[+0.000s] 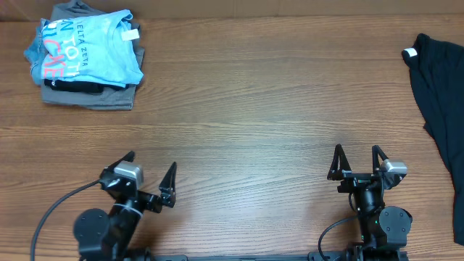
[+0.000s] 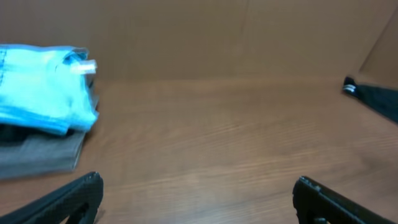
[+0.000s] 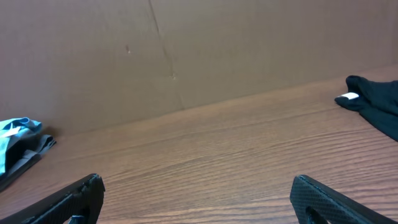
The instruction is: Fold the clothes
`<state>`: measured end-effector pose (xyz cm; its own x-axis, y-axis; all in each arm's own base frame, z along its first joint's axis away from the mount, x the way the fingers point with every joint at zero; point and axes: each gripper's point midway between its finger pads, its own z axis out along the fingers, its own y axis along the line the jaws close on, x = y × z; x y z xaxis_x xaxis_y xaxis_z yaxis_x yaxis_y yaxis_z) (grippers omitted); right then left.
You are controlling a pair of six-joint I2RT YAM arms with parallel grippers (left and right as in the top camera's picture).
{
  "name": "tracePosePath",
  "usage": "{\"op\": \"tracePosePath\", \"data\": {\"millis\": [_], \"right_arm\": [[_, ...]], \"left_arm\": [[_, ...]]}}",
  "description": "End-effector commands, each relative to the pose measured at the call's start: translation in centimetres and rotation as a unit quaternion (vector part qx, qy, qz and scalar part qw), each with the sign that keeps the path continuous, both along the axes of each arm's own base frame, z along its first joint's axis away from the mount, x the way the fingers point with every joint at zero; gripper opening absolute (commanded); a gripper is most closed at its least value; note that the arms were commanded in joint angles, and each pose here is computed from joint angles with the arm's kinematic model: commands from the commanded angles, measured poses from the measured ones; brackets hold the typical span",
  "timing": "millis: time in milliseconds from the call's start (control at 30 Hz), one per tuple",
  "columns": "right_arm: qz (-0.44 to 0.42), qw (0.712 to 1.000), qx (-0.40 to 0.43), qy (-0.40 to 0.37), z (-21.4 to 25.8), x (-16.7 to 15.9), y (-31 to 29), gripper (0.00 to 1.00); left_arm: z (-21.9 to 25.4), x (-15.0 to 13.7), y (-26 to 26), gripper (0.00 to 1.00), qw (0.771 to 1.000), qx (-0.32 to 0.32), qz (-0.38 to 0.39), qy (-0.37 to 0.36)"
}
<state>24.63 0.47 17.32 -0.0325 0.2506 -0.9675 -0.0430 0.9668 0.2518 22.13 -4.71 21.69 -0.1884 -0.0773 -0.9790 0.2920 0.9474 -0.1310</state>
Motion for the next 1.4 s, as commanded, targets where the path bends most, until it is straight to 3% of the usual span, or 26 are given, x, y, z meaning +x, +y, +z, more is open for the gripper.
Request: {"op": "tracePosePath", "data": {"millis": [0,300,500,1367], "right_arm": [[0.001,1.000,-0.004,-0.002,-0.2,0.0,0.0,1.00],[0.001,1.000,-0.004,-0.002,-0.2,0.0,0.0,1.00],[0.001,1.000,-0.004,-0.002,-0.2,0.0,0.0,1.00],[0.001,1.000,-0.004,-0.002,-0.2,0.0,0.0,1.00]], "left_arm": [[-1.5,0.6,0.0,1.00,0.999,-0.022,0.002,-0.028],[-4.7,2.3,2.5,1.00,0.995,-0.031,0.077,-0.063],[-6.0,2.4,6.2,1.00,0.982,-0.017,0.183,-0.041],[-6.0,2.4,6.2,1.00,0.982,-0.017,0.184,-0.040]]}}
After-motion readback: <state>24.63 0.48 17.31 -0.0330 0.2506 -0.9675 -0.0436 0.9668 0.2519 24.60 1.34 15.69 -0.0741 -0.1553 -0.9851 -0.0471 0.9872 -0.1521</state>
